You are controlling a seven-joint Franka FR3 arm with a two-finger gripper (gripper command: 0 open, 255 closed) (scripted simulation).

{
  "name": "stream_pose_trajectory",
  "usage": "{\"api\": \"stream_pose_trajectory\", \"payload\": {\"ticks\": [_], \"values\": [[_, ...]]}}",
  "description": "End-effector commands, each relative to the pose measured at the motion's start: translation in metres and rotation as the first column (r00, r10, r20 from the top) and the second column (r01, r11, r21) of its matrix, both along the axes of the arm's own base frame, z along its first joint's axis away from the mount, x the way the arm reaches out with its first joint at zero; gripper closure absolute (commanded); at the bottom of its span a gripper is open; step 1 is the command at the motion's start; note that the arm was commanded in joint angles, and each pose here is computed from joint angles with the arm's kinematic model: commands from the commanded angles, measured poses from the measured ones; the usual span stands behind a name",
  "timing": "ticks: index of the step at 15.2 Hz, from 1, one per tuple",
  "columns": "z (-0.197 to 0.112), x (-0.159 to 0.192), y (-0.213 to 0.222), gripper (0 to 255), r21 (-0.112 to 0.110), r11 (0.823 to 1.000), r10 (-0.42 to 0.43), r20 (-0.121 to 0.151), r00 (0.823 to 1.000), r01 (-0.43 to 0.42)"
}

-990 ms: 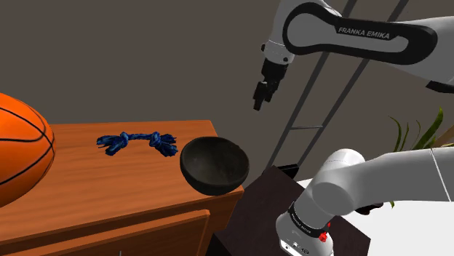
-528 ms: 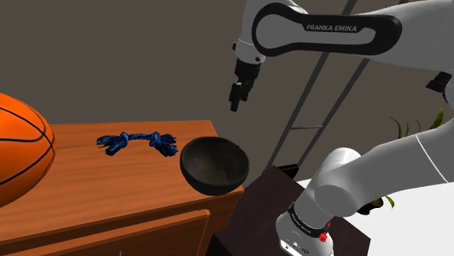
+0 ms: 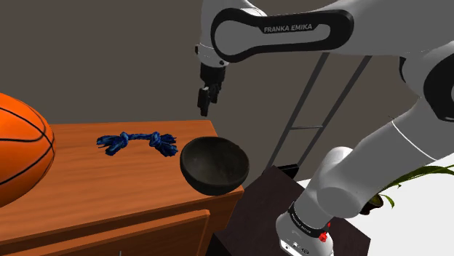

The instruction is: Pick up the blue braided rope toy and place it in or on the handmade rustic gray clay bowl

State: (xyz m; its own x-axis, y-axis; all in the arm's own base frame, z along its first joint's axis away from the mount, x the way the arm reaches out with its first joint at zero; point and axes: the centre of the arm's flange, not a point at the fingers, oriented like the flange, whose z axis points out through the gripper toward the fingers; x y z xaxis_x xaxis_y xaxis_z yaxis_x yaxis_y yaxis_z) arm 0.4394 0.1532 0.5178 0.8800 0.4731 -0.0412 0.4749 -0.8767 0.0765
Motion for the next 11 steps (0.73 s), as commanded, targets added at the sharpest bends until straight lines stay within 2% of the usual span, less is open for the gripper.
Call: {"api": "stream_pose_trajectory", "payload": {"ticks": [1, 6, 11], "values": [[-0.006, 0.016, 0.023, 0, -0.004, 0.999, 0.044, -0.002, 0.999, -0.044], [-0.021, 0.041, 0.083, 0, -0.017, 0.988, 0.151, -0.009, 0.989, -0.151], [-0.037, 0.059, 0.146, 0, -0.030, 0.966, 0.256, -0.017, 0.967, -0.256]]}}
